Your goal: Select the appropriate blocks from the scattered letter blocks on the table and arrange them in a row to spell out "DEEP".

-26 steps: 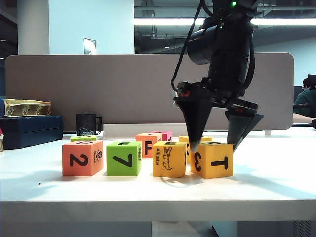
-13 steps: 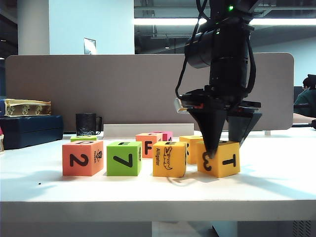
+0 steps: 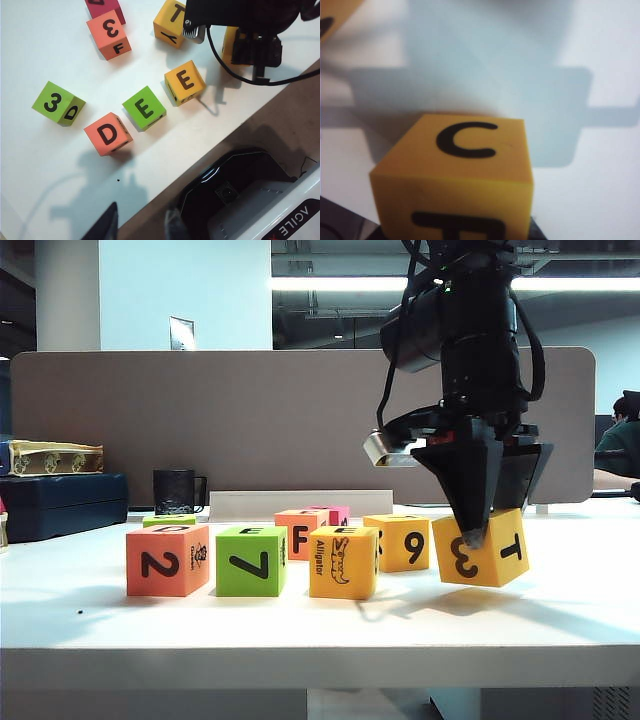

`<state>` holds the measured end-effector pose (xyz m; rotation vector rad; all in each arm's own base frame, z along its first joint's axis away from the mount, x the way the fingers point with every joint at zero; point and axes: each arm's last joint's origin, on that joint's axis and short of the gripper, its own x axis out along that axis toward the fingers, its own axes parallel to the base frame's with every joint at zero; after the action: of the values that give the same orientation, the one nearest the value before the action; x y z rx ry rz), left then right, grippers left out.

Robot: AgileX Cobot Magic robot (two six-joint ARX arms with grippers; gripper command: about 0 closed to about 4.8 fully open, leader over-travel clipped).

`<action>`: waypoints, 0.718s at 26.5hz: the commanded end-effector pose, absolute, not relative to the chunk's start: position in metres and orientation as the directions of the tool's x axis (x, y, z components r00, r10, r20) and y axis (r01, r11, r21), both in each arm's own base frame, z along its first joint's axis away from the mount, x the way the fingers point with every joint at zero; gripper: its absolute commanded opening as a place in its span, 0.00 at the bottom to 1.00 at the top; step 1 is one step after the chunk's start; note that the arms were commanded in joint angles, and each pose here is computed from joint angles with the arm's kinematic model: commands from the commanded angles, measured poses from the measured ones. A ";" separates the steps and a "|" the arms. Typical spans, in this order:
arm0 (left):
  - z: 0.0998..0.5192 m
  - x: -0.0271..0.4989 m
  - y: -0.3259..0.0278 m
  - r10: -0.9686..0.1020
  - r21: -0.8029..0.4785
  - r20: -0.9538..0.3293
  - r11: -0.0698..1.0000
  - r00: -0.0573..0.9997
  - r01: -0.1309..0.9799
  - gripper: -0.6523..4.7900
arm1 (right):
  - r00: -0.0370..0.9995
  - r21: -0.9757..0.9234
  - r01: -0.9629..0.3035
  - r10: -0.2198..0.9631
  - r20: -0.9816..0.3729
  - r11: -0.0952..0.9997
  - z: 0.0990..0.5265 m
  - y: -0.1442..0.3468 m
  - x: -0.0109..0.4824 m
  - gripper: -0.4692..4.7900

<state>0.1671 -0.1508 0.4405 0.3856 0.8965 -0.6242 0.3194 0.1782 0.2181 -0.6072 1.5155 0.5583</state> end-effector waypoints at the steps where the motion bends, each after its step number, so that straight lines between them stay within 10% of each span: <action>1: 0.443 0.166 -0.150 -0.348 0.058 -0.809 0.754 0.473 0.654 0.33 | -0.005 -0.016 -0.751 -0.030 -1.000 0.660 0.221 0.179 0.319 0.51; 19: 0.443 0.167 -0.150 -0.351 0.069 -0.806 0.744 0.476 0.665 0.33 | -0.016 0.049 -0.972 0.143 -0.990 0.230 0.221 0.187 0.323 0.51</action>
<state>0.1671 -0.1508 0.4405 0.4074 0.8897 -0.6359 0.3230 0.1855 0.2189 -0.8938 1.2661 1.0933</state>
